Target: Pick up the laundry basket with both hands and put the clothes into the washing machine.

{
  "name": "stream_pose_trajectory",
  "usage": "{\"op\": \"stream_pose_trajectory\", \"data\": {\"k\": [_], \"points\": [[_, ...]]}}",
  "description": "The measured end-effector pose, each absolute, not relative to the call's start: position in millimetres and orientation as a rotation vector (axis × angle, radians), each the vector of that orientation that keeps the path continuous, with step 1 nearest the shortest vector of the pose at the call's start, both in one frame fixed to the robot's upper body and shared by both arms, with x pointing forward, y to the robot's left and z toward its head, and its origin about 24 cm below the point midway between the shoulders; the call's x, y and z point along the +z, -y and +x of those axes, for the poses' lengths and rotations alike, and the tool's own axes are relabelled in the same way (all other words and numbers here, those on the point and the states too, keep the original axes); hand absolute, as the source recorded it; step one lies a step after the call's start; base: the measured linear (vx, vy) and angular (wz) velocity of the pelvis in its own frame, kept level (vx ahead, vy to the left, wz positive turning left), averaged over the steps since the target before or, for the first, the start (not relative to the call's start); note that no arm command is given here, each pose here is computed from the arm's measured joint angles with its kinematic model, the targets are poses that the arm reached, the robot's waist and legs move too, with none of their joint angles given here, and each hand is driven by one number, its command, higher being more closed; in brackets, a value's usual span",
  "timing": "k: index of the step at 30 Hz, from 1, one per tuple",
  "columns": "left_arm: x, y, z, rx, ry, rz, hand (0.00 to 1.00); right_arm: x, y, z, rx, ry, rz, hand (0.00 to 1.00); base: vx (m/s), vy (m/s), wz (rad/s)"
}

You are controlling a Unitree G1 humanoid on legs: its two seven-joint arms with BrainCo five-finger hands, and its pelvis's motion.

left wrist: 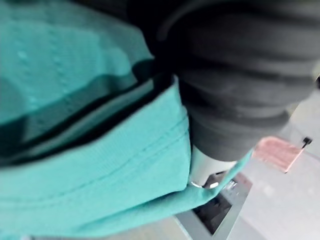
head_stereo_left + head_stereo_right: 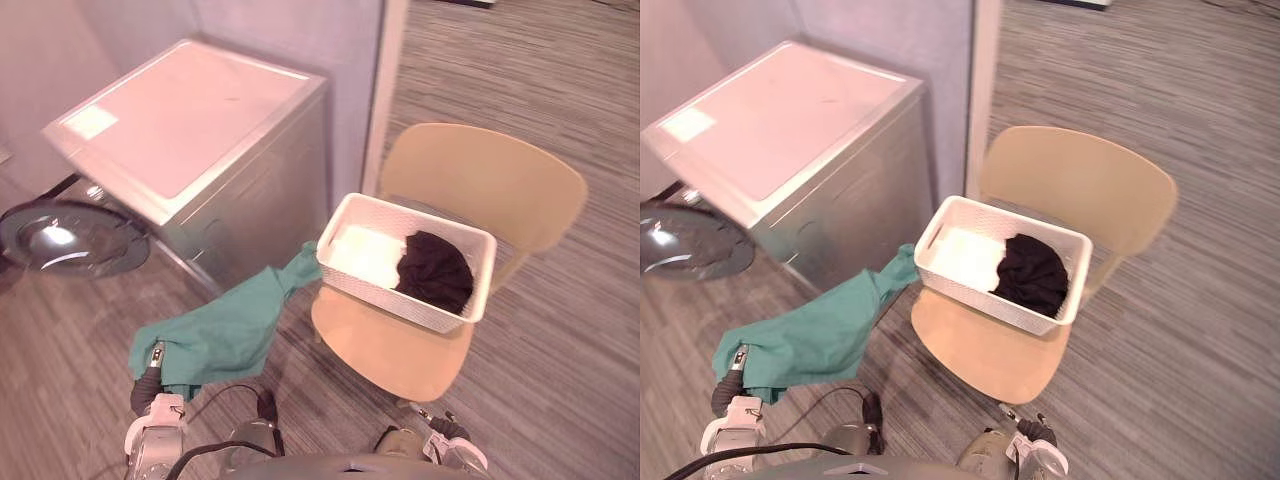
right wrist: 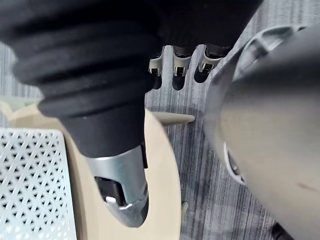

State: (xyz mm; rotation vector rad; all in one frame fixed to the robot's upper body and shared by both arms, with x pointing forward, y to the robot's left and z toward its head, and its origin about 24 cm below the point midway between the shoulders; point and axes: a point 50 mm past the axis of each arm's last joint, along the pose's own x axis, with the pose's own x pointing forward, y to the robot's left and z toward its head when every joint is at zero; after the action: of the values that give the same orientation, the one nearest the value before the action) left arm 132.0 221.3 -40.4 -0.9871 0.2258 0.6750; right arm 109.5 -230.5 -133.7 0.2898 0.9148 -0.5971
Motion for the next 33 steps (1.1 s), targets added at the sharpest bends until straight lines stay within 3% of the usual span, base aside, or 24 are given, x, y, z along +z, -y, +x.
{"op": "stream_pose_trajectory", "data": {"k": [5, 8, 22, 28, 33], "points": [[-38, -211, 142, 0.618, -0.231, -1.0, 1.0, -138, 236, 99, -0.66, -0.939, 0.313, 0.0, -0.03, 0.305, 0.44], [-31, -224, 147, 0.653, -0.158, -0.987, 1.0, -143, 224, 93, -0.708, -0.957, 0.394, 0.0, -0.03, 0.436, 0.27], [-34, -230, 136, 0.7, -0.159, -0.951, 1.0, -146, 223, 69, -0.804, -1.001, 0.384, 0.0, -0.04, 0.207, 0.37], [-71, -188, 137, 0.595, -0.43, -0.934, 1.0, -152, 208, 70, -0.782, -1.026, 0.488, 0.0, 0.1, -0.105, 0.25], [-61, -165, 162, 0.442, -0.43, -0.947, 1.0, -154, 213, 54, -0.856, -1.031, 0.545, 0.0, 0.12, -0.127, 0.44]]}}
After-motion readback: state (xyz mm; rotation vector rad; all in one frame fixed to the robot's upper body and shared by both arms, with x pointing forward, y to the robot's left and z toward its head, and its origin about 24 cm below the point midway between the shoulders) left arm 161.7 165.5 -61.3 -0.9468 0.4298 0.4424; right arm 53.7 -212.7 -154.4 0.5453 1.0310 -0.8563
